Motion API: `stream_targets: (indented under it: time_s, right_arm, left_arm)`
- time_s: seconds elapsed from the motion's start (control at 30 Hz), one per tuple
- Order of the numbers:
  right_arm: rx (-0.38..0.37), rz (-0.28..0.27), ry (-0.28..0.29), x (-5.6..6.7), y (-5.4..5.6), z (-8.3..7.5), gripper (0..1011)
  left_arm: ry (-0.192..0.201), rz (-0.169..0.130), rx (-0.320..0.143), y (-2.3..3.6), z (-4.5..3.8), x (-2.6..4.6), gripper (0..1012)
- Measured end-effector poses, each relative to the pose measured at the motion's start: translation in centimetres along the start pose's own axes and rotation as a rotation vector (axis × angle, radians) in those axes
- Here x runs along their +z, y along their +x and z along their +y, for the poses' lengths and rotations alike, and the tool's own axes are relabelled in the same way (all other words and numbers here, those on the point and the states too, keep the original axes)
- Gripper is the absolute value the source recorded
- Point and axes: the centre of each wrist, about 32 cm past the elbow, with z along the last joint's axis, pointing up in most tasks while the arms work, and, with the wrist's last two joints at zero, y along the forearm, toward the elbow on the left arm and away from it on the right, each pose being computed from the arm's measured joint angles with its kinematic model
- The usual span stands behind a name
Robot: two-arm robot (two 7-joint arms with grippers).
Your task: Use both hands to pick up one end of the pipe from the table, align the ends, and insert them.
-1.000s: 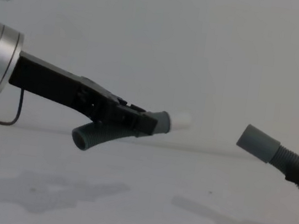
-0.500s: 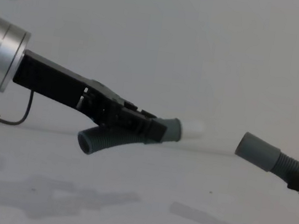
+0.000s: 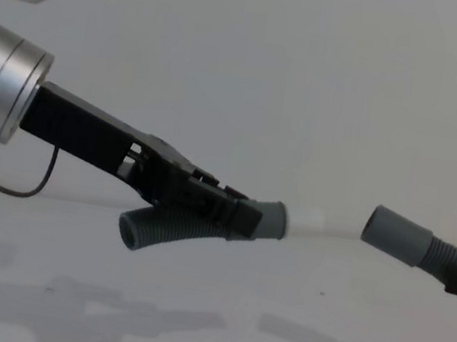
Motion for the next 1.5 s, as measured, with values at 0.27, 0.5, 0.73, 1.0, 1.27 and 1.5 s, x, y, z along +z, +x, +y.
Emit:
stream_targets:
  time_s: [0.27,0.5,0.73,1.0,1.27,1.5]
  right_arm:
    - [0.036,-0.014,-0.012,0.0,0.5,-0.3,137]
    - [0.067,-0.033,-0.026,0.1,1.0,-0.5,138]
    - [0.088,-0.048,-0.037,0.1,1.4,-0.6,136]
    - [0.108,-0.06,-0.046,0.1,1.8,-0.7,137]
    - [0.128,-0.071,-0.052,0.1,2.1,-0.8,137]
    - [0.137,-0.076,-0.056,0.1,2.2,-0.9,136]
  left_arm:
    - [0.024,0.006,-0.022,0.27,0.16,0.21,346]
    - [0.039,0.01,-0.034,0.51,0.28,0.33,346]
    - [0.044,0.014,-0.048,0.73,0.31,0.36,346]
    - [0.039,0.02,-0.073,0.98,0.21,0.31,346]
    - [0.035,0.025,-0.104,1.21,-0.12,0.32,346]
    - [0.034,0.029,-0.124,1.32,-0.35,0.34,346]
